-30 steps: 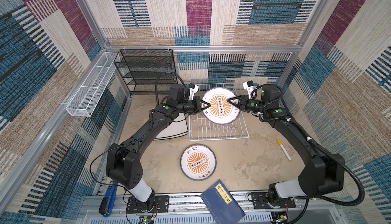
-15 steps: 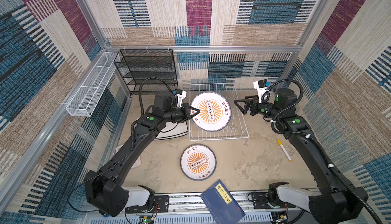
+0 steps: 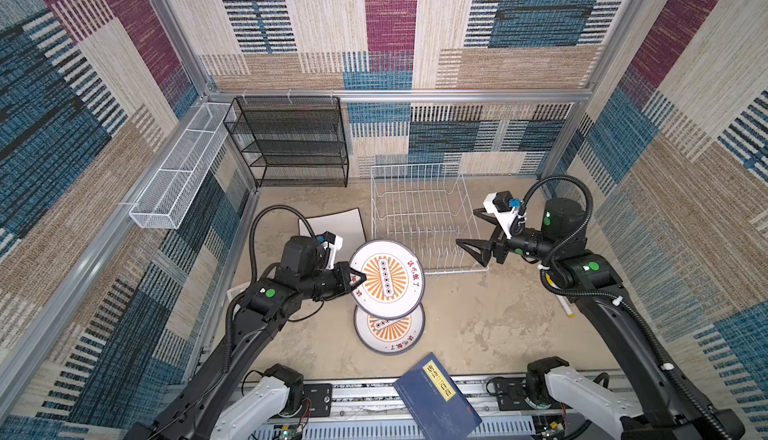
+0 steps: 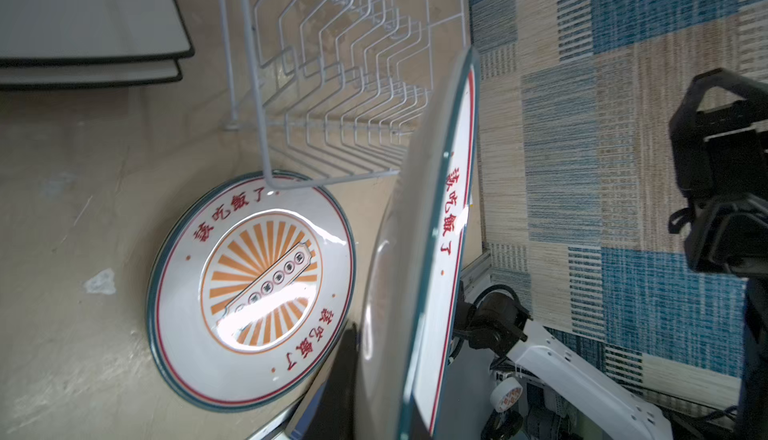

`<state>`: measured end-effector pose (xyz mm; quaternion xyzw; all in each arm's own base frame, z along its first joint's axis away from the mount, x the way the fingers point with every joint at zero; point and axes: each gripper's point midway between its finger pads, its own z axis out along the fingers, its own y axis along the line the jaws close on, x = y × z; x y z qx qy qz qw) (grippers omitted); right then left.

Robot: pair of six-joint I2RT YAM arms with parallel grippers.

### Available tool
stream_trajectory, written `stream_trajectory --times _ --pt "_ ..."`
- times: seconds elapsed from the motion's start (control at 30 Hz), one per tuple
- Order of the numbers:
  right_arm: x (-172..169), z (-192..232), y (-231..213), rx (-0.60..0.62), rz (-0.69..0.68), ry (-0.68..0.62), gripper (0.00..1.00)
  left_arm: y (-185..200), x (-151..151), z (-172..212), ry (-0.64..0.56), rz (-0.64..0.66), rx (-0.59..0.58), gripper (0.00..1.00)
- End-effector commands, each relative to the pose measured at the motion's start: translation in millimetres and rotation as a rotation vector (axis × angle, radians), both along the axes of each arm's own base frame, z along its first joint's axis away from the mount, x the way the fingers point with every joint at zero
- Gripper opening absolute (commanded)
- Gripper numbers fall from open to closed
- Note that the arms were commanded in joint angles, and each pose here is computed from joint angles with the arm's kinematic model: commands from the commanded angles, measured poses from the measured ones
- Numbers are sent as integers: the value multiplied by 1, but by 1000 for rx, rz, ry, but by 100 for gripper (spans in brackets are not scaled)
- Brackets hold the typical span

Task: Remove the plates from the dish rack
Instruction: 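Lower the plate onto the orange-sunburst plate stack with the left gripper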

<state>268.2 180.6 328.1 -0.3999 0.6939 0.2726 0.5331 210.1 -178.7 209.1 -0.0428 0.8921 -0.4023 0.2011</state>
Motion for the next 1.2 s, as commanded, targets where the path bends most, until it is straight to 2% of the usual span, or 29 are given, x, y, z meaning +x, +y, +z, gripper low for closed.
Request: stream_trajectory --times 0.0,0.27,0.43,0.67,0.93,1.0,1.1,1.17 --pt "-9 -16 2 -80 34 -33 99 9 -13 -20 58 32 19 0" --pt "-16 -35 14 -86 55 8 99 16 -33 -62 165 2 83 0" --pt "-13 -40 20 -107 56 22 99 15 -32 -76 186 -7 95 0" --pt "-10 -50 23 -141 56 44 99 7 -27 -105 263 -8 79 0" --pt "-6 -57 28 -135 63 66 99 -8 -16 -117 292 -17 2 0" --pt "-5 -59 29 -138 65 69 99 -9 -16 -122 315 -19 9 4" --pt "-3 -58 29 -141 61 69 99 -2 -21 -127 349 -25 74 17" --pt "-2 -59 29 -141 60 69 99 4 -20 -128 342 -15 116 29"
